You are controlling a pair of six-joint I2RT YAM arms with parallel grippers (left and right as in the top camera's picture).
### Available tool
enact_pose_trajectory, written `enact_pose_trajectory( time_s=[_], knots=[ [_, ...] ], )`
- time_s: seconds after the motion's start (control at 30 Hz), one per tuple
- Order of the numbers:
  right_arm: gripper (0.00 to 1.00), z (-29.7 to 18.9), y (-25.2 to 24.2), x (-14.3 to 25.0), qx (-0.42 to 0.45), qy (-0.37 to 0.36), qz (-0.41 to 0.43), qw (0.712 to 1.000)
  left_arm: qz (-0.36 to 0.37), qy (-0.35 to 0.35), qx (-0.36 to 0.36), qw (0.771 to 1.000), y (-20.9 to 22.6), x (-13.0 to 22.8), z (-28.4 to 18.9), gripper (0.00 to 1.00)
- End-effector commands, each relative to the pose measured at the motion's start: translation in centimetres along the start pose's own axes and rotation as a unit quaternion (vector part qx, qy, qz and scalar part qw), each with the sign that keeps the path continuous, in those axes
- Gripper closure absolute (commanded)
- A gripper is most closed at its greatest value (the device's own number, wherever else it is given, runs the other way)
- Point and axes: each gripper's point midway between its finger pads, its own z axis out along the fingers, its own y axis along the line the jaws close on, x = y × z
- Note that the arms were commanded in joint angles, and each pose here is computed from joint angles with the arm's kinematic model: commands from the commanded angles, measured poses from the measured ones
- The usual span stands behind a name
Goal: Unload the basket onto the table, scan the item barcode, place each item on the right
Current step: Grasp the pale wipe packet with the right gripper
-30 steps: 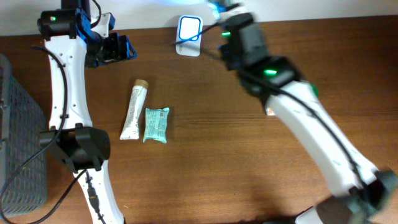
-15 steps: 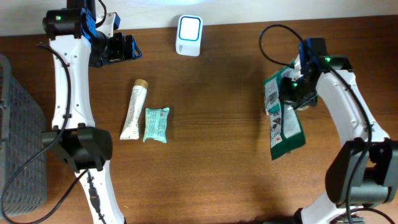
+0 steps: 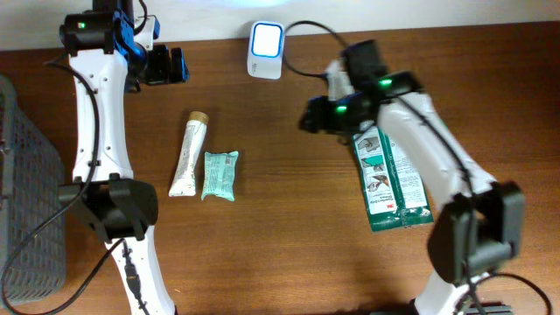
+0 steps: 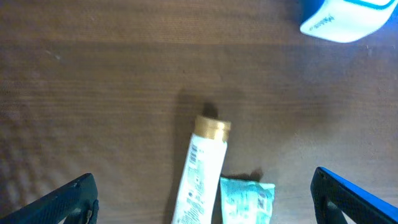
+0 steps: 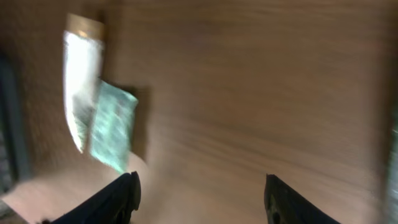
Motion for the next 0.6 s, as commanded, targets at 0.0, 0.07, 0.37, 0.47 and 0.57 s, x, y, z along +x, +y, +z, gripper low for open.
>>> enact_pose_trajectory(
  time_s=[0.0,0.07,0.37,0.47,0.57],
  knots=[
    [0.38,6.1,3.7,2.2,-0.018,0.046,0.055,0.997,-0.001,-0.024,-0.02,1.0,1.5,-1.0,-0.7,0.0],
    [0.36,11.1,6.7,3.6,-0.036,0.056,0.04,0.997,-0.012,-0.03,-0.025,0.999,2.8,-1.3,-0.9,0.01],
    [0.34,19.1,11.6,10.3,-0.046,0.102,-0.002,0.994,-0.02,-0.028,-0.026,0.999,3.5,-1.1,-1.0,0.01],
    [0.54,20.2,10.8,11.0,-0.04,0.115,0.003,0.992,-0.021,-0.021,-0.026,0.999,3.5,-0.8,-0.9,0.01],
    [0.82,19.4,10.9,10.7,-0.052,0.12,-0.028,0.991,-0.021,-0.02,-0.026,0.999,3.5,-0.8,-0.9,0.01]
  ],
)
